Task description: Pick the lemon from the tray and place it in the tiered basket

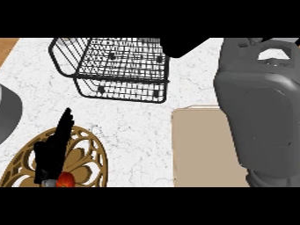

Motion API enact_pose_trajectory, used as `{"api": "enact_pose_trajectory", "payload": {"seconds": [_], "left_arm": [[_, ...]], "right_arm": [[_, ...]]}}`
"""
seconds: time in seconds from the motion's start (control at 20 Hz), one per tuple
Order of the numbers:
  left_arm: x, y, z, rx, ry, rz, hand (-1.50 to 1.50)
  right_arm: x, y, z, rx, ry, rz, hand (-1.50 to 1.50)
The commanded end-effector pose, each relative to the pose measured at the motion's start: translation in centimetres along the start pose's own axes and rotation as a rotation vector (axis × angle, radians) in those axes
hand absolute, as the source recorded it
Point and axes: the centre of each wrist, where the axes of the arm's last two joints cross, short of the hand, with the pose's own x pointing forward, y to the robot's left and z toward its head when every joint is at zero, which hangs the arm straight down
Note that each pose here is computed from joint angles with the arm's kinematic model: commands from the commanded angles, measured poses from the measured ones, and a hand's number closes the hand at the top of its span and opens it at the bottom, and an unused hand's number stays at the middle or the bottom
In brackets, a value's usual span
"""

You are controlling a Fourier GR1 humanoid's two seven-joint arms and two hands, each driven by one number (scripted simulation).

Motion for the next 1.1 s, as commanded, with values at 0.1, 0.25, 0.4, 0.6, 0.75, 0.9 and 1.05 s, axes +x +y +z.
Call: {"api": "enact_pose_trajectory", "payload": {"seconds": [0.1, 0.25, 0.4, 0.6, 0.75, 0.9, 1.05], "left_arm": [[-2.3, -1.1, 0.9, -0.022, 0.068, -0.015, 0.00], [-1.1, -1.7, -0.8, -0.008, 0.059, -0.009, 0.00], [-2.3, -0.7, 0.8, -0.024, 0.072, -0.013, 0.00], [-3.1, -1.5, 1.1, -0.032, 0.081, 0.001, 0.00], [-1.0, -0.4, -0.7, -0.026, 0.039, -0.013, 0.00], [-2.3, -0.3, 0.0, -0.027, 0.050, -0.013, 0.00], [-1.7, -1.0, -0.2, -0.032, 0.062, -0.007, 0.00]], "right_arm": [[0.7, 1.9, -3.8, 0.037, -0.008, -0.005, 1.50], [0.1, 5.4, -4.9, 0.073, -0.025, 0.018, 1.50], [1.6, 6.3, -5.8, 0.111, -0.015, 0.048, 1.50], [-0.1, 8.8, -6.5, 0.126, -0.020, 0.083, 1.50], [-0.7, 11.2, -7.3, 0.092, 0.034, 0.106, 1.50], [0.0, 11.2, -7.9, 0.108, 0.066, 0.069, 1.50], [-2.7, 13.2, -8.3, 0.113, 0.081, 0.006, 1.50]]}}
